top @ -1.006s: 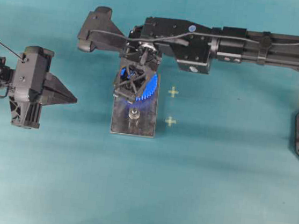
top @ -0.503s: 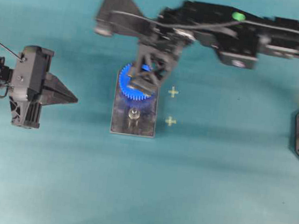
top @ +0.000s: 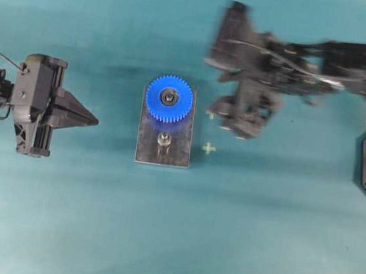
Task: Fit the large gear onto the shaft.
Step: 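Open the right gripper and withdraw it to the right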
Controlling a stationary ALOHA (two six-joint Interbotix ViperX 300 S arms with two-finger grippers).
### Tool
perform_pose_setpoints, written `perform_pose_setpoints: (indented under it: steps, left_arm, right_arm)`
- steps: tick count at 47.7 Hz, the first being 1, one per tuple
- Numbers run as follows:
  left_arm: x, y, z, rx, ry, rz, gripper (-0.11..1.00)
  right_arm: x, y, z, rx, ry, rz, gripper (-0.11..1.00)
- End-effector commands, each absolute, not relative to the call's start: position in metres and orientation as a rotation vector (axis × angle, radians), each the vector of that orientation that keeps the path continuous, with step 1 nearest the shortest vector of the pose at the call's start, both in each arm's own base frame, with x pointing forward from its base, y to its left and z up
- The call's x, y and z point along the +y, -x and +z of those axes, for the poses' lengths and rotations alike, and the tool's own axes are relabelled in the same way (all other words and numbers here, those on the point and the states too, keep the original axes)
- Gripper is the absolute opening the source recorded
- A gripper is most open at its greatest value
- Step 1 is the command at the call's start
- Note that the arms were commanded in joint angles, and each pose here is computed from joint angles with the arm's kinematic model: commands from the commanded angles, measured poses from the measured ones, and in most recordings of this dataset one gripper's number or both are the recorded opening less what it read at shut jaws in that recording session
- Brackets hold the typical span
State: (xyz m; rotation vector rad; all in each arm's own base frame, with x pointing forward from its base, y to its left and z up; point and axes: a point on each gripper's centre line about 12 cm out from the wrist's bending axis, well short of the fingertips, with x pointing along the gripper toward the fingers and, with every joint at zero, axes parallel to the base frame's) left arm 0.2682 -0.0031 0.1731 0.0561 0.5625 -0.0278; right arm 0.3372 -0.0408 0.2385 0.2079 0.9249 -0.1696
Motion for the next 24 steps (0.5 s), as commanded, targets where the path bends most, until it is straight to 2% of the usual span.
perform_pose_setpoints:
  steps: [1,14,24]
  left_arm:
    - [-0.003,-0.273,0.178,0.539,-0.062,-0.03,0.0]
    - [-0.003,-0.28,0.185,0.493,-0.063,-0.029,0.0]
    - [-0.004,-0.285,0.181,0.484,-0.06,-0.029,0.0]
  right_arm:
    - [-0.035,-0.323,0.245,0.873,-0.21,-0.16,0.8]
    - [-0.012,-0.292,0.228,0.783,-0.171,-0.092,0.8]
    - [-0.005,-0.273,0.228,0.651,-0.166,-0.065,0.8]
